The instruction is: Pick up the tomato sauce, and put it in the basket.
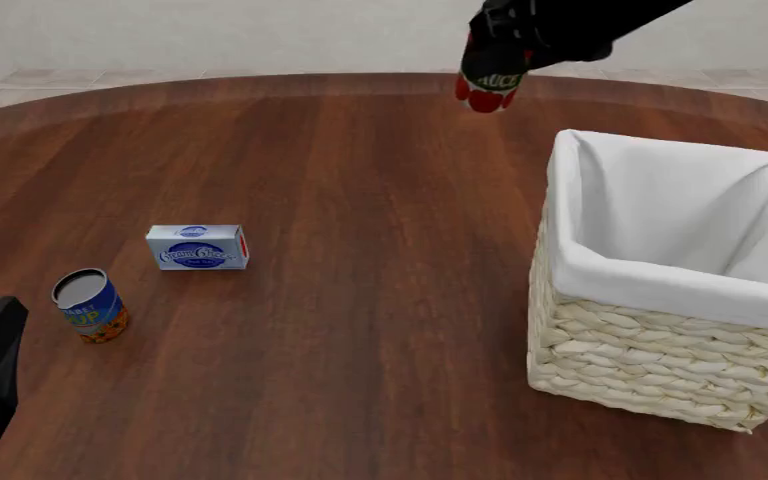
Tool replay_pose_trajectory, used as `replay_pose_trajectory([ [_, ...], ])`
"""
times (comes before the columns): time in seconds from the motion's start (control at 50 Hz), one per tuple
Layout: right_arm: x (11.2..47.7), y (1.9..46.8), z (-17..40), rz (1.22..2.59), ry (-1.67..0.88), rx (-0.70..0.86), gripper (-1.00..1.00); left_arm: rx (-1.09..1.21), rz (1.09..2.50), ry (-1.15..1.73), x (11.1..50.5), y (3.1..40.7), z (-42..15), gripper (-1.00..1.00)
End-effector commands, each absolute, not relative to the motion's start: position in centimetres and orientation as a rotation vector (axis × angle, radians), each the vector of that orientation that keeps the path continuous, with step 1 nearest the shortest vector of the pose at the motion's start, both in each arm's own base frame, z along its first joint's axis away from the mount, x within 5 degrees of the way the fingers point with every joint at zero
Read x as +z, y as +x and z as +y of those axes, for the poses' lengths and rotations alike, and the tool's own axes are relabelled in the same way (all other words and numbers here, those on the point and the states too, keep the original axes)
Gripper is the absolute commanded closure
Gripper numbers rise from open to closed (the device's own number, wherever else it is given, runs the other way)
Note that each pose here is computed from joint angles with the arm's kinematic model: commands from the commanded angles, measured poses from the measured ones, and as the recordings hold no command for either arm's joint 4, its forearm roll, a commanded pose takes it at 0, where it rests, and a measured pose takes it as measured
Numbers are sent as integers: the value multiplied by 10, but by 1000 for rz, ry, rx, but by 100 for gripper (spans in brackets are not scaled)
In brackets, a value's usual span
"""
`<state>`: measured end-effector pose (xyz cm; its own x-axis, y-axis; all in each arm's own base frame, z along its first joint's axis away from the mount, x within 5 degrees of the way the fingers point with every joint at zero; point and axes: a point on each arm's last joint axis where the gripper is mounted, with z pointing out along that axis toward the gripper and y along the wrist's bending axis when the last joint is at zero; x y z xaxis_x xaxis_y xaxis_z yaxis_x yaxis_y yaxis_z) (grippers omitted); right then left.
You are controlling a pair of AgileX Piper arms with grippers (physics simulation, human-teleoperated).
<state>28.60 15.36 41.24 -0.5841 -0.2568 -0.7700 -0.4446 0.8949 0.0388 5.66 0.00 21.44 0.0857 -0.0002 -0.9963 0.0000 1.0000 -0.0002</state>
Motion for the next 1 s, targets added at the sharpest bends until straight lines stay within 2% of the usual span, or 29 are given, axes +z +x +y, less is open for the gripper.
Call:
replay_pose_trajectory([
  [0.02, 426, 275, 137, 2217, -467, 274, 100, 0, 1485, 0, 214, 57, 0, -100],
  [0.46, 429, 261, 114, 2241, -434, 232, 100, 0, 1485, 0, 214, 57, 0, -100],
  [0.82, 407, 243, 91, 2279, -352, 210, 100, 0, 1485, 0, 214, 57, 0, -100],
  [1.0, 408, 237, 78, 2288, -325, 183, 100, 0, 1485, 0, 214, 57, 0, -100],
])
